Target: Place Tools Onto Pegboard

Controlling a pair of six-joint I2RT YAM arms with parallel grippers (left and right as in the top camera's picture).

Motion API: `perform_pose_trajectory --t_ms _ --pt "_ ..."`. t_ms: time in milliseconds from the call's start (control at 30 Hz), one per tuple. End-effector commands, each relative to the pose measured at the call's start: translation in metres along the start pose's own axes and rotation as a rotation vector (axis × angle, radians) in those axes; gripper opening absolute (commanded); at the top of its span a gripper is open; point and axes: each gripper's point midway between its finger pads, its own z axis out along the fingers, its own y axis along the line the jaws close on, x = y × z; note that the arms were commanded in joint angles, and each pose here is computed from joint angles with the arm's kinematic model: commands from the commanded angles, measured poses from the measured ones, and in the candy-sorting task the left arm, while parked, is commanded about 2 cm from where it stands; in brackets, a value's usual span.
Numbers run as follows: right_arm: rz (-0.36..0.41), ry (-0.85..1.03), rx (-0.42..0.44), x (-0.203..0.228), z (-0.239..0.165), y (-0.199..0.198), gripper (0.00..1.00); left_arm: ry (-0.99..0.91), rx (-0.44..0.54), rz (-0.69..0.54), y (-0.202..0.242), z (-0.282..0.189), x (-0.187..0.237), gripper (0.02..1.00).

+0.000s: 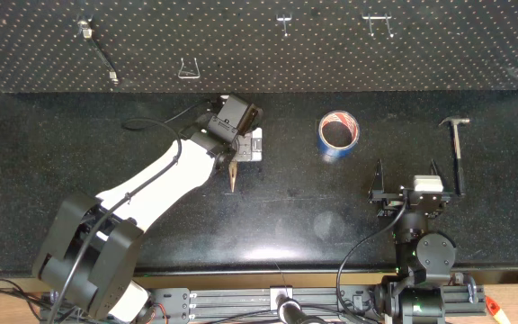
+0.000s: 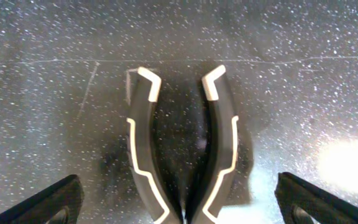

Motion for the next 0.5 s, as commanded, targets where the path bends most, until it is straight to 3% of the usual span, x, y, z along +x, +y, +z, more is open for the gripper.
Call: perform_pose_trajectory --t_ms 33,300,500 --pt "0.019 -0.002 -0.005 0.000 0.000 0.001 0.954 -0.032 -0.039 -0.020 0.004 0.000 -0.008 0.996" --pt "0.019 -0.002 -0.005 0.000 0.000 0.001 0.954 -0.034 -0.063 -0.018 0.008 0.005 -0.008 0.996" --pt "0.019 -0.001 -0.005 0.000 0.000 0.001 0.954 -0.035 -0.023 -0.034 0.003 0.013 -0.012 0.996"
